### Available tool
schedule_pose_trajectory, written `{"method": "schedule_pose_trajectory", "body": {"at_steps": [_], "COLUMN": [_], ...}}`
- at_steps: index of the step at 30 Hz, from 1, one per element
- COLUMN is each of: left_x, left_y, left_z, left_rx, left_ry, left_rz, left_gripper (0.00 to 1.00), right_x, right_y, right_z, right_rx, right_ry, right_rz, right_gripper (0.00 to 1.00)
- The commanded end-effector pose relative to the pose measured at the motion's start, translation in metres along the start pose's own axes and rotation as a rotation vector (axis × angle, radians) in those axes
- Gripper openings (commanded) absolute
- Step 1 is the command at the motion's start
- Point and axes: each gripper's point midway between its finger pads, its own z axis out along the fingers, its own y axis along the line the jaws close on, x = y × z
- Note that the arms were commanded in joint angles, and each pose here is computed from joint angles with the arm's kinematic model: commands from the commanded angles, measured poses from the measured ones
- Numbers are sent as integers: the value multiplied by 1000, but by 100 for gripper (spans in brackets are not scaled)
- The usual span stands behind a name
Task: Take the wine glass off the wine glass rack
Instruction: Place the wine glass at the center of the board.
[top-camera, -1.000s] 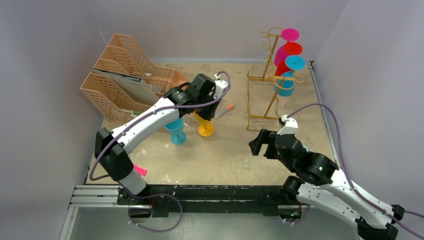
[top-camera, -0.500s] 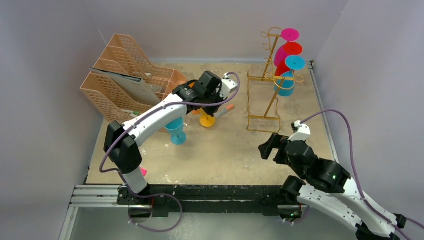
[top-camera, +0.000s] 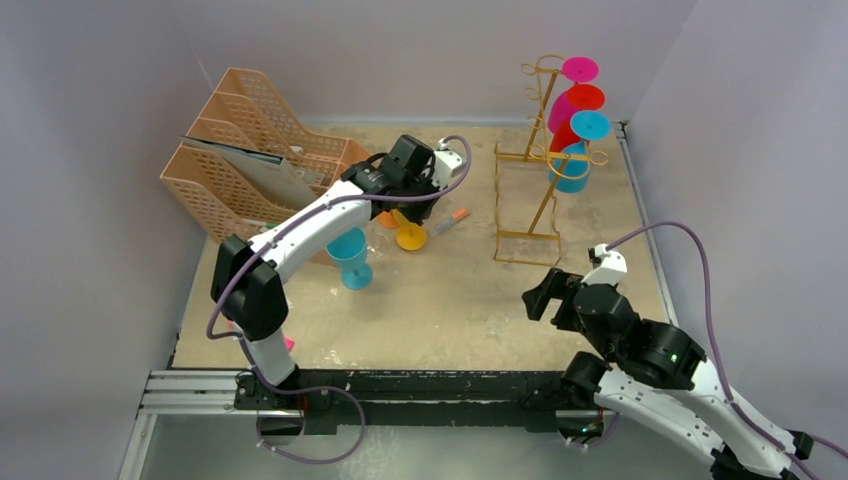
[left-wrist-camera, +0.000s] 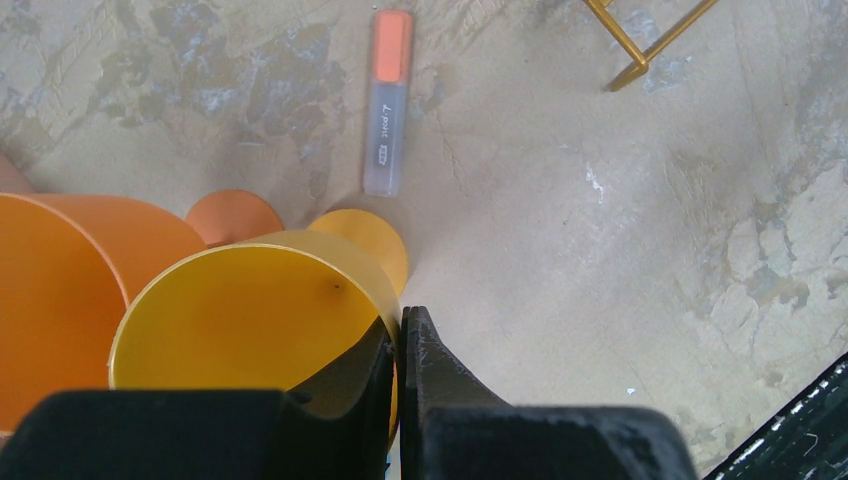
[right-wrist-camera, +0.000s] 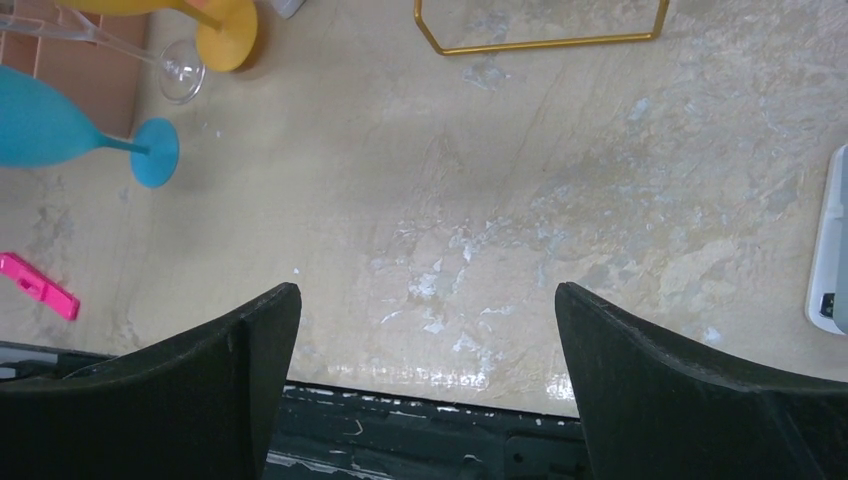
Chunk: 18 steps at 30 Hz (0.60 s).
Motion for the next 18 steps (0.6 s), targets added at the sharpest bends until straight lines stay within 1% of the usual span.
{"method": "schedule_pose_trajectory", "body": {"at_steps": [1, 4, 10, 18], "left_x": [-16, -11, 6, 4], "left_y": [11, 9, 10, 16], "left_z": [1, 7, 20, 18], "left_rx": [-1, 17, 13, -23], "left_ry": [-60, -42, 33, 22], "left_rz": [0, -8, -25, -22], "left_gripper": [0, 0, 0, 0], "right_x": [-12, -11, -11, -12], "right_y": [-6, -7, -3, -3], "right_z": [-8, -7, -5, -6], "right_rx": [21, 32, 37, 45], "right_ry": [-49, -41, -26, -19], "right_rz": [35, 31, 6, -3], "right_gripper": [99, 99, 99, 99]}}
